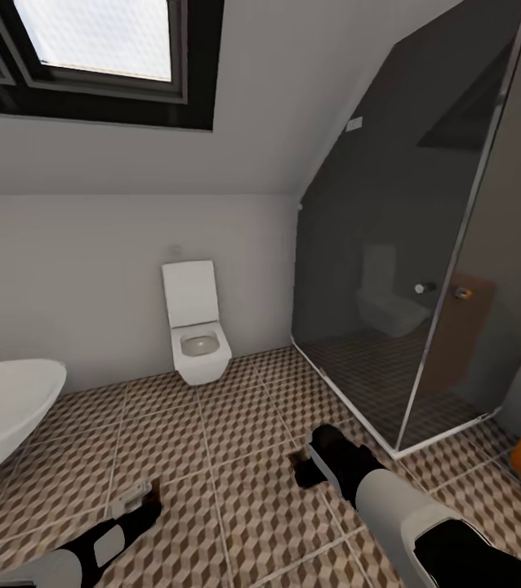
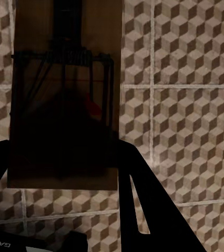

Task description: Take the four mousetraps from the cabinet in the bathroom and place them on the bathroom floor. Make sure all four end up on the same floor surface, and ensure that at least two of them are either under or directly next to the same bathroom sink.

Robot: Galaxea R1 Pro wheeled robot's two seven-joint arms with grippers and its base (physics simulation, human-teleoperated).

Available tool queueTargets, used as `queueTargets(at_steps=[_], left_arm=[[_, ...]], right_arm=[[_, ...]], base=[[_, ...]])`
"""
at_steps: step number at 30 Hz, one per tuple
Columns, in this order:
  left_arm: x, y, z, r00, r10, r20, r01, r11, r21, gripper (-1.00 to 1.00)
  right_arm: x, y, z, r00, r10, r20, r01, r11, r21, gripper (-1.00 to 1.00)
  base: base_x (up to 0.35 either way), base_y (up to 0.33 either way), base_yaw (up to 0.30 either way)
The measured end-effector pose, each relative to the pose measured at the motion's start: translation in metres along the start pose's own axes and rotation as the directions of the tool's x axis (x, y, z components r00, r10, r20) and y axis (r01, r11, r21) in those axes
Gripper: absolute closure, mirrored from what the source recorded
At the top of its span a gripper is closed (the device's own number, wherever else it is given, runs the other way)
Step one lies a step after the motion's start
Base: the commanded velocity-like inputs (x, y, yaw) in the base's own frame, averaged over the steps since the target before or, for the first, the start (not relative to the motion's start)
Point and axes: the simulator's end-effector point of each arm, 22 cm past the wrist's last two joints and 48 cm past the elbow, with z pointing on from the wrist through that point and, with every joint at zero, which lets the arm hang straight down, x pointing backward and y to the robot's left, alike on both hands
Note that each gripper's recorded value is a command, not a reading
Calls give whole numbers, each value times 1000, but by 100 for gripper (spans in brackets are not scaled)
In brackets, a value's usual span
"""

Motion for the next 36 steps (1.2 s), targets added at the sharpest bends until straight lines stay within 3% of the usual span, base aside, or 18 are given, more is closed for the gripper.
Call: queueTargets(at_steps=[36], left_arm=[[-3,7,0,1000,-5,3,5,1000,-9,100]], right_arm=[[0,-1,0,1000,-1,0,1,1000,3,100]], base=[[0,0,292]])
